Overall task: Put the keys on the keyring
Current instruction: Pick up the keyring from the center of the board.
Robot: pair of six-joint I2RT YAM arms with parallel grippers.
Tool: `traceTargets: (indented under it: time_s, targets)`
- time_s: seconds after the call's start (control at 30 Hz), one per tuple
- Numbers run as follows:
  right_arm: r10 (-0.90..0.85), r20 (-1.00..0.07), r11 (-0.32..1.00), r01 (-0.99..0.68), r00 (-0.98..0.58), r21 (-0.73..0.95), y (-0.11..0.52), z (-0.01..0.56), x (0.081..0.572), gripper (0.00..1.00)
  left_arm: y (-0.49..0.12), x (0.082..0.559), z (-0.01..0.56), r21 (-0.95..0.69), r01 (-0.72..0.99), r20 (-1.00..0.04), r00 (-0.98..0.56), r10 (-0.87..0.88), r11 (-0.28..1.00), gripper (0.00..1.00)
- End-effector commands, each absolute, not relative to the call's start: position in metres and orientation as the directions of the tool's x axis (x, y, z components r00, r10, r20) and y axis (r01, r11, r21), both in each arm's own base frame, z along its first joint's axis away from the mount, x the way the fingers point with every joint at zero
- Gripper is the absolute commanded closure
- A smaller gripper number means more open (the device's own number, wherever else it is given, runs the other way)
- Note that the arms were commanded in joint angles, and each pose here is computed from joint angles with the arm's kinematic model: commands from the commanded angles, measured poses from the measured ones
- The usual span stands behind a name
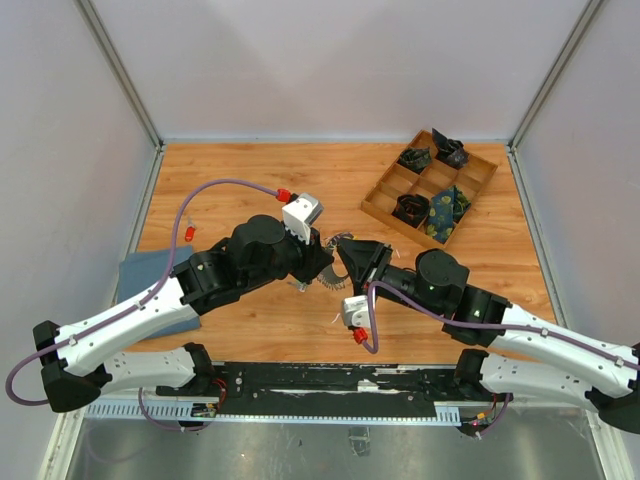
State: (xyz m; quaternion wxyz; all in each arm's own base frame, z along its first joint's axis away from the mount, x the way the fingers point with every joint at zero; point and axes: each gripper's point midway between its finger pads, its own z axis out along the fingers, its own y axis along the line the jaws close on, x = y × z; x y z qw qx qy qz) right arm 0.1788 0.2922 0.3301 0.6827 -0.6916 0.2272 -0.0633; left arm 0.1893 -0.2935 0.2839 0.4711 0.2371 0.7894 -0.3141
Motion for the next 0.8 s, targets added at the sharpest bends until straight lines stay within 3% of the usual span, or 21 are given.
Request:
traceTargets:
  time_s: [0.0,0.77]
  targets:
    - [-0.403,-0.197,0.101,-0.171,0.894,-0.98,0.293,0.359,0.181,0.73,-0.297,0.186,0.31,-0.3,0.689,-0.909,-0.416,0.022,0.66,0.99]
    - [-0.437,-0.192,0.145,-0.142,0.879,-0.979,0.288,0.373,0.187,0.81,-0.296,0.185,0.312,-0.3,0.69,-0.911,-0.413,0.018,0.658,1.0]
